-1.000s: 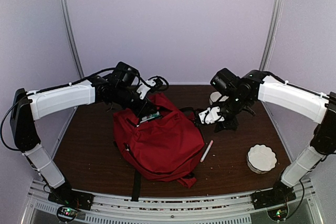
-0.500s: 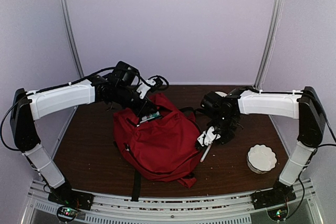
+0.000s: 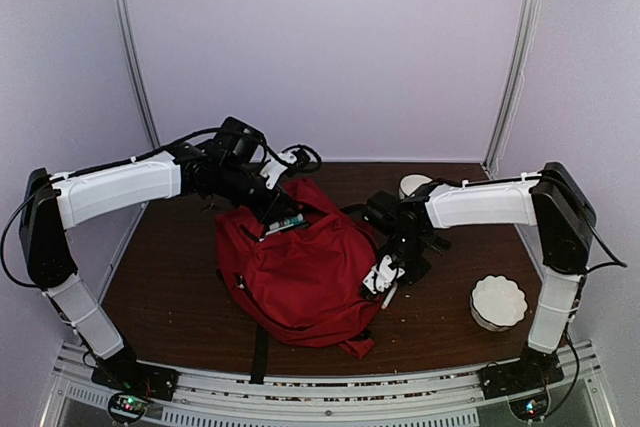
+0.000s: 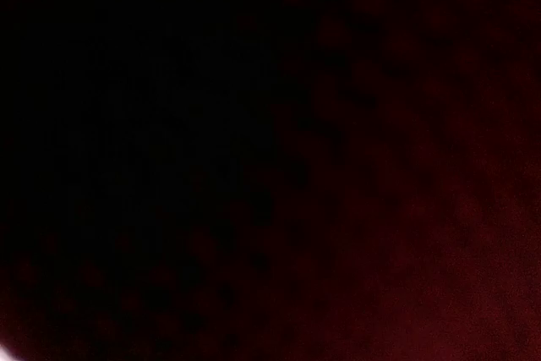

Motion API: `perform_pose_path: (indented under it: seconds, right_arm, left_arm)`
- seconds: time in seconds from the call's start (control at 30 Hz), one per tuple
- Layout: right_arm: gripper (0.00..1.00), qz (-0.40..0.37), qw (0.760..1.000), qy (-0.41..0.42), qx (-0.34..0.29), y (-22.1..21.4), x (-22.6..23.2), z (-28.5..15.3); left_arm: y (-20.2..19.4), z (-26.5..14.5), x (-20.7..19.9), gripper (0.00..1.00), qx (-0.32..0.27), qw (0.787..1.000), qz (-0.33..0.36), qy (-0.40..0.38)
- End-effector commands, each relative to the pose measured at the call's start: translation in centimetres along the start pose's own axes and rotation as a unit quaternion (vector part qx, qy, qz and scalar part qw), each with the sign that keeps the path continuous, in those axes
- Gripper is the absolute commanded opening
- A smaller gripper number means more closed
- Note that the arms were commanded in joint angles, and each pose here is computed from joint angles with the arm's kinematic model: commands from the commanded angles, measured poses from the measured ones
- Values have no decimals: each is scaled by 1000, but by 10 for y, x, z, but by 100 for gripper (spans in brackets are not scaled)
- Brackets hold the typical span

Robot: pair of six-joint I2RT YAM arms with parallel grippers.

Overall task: Pack the student bag
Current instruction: Pick up the pen from the center of the board.

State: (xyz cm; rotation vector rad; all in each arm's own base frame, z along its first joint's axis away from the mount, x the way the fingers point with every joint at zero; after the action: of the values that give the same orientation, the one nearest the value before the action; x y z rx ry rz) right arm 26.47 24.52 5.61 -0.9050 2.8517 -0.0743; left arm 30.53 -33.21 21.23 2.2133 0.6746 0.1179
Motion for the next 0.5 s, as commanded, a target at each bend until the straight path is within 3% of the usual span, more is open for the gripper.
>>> perform_pose_path:
  seconds: [0.0, 0.47]
  right_arm:
    - [29, -26, 999, 13, 14, 1, 3, 6]
    - [25, -13, 995, 92, 38, -7, 48, 22]
  left_arm:
    - [20, -2, -12, 0, -30, 999, 21, -21]
    - [19, -1, -13, 0, -28, 999, 19, -24]
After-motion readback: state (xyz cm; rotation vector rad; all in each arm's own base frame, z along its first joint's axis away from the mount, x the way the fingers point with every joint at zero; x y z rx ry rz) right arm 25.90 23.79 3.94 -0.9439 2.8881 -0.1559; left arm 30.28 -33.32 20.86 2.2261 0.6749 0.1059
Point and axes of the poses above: each gripper's point midway between its finger pads, its own z axis out along the fingers, its own x axis along the line the jaws close on, y = z × x, the point moved 2 cm from there along -z, back along the fingers
